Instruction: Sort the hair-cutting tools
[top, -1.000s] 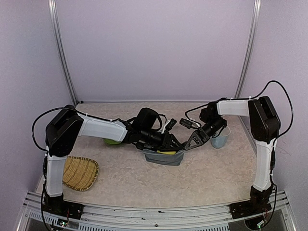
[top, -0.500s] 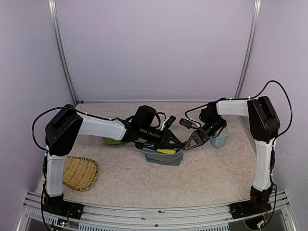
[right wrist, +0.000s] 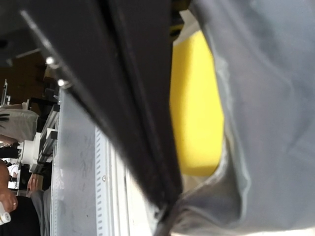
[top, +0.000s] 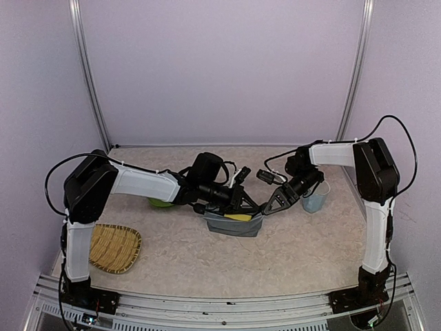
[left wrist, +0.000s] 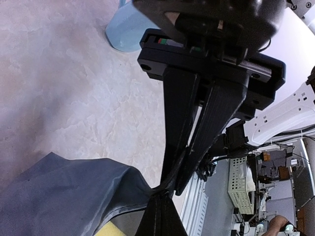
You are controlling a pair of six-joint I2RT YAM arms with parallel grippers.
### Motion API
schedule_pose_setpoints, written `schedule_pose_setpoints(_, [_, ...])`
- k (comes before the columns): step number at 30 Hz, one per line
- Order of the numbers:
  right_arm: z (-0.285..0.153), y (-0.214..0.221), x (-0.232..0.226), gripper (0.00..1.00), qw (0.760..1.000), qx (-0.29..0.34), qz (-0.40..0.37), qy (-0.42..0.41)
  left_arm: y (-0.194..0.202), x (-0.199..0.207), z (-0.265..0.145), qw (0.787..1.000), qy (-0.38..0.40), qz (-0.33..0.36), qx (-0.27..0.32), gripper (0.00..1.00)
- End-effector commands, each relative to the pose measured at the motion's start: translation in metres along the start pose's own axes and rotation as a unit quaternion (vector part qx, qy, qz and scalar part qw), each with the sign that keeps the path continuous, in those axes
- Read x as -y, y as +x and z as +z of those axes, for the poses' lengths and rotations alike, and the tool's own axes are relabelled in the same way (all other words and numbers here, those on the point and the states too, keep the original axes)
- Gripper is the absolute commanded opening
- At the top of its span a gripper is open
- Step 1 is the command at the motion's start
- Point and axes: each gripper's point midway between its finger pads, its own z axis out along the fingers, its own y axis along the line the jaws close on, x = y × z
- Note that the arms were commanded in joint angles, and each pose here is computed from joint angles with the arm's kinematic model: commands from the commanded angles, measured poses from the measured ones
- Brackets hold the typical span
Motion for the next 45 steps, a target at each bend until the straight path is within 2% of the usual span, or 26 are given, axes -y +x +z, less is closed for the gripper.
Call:
schedule_pose_setpoints(1, [-0.003, -0.004, 0.001, 0.02, 1.0, 0.011, -0.002, -0.003, -0.008, 0.008, -0.016, 0.999, -0.02, 0.033, 0.028, 0.0])
schedule_pose_setpoints(3, [-0.003, -0.005, 0.001, 0.02, 1.0, 0.011, -0.001, -0.004, -0.008, 0.006, -0.016, 0.999, -0.029, 0.036, 0.027, 0.0])
schedule_pose_setpoints(5, [-0.003, -0.005, 0.001, 0.02, 1.0, 0.011, -0.001, -0.004, -0.007, -0.001, -0.013, 0.998, -0.043, 0.032, 0.021, 0.17])
schedule_pose_setpoints(8, [-0.003, -0.006, 0.001, 0.02, 1.0, 0.011, -0.001, -0.003, -0.005, 0.0, -0.007, 0.998, -0.041, 0.035, 0.018, 0.29])
schedule_pose_setpoints(18, [-0.004, -0.006, 0.0, 0.02, 1.0, 0.011, -0.002, -0.002, -0.003, -0.003, 0.008, 0.999, -0.036, 0.026, -0.006, 0.37])
schedule_pose_setpoints(26, [-0.003, -0.006, 0.0, 0.02, 1.0, 0.013, -0.003, -0.005, 0.01, -0.005, 0.011, 0.998, -0.035, 0.025, -0.034, 0.36])
schedule_pose_setpoints(33, [-0.003, -0.006, 0.0, 0.02, 1.0, 0.013, -0.003, -0.006, 0.009, 0.0, 0.01, 0.999, -0.023, 0.025, -0.033, 0.25])
schedule_pose_setpoints(39, [-0.003, -0.006, 0.0, 0.02, 1.0, 0.013, -0.004, -0.006, 0.006, 0.005, 0.009, 0.999, -0.007, 0.022, -0.028, 0.11])
schedule_pose_setpoints(45, [-0.003, -0.005, 0.001, 0.02, 1.0, 0.012, -0.003, -0.006, 0.004, 0.005, 0.001, 1.0, -0.004, 0.02, -0.021, 0.03])
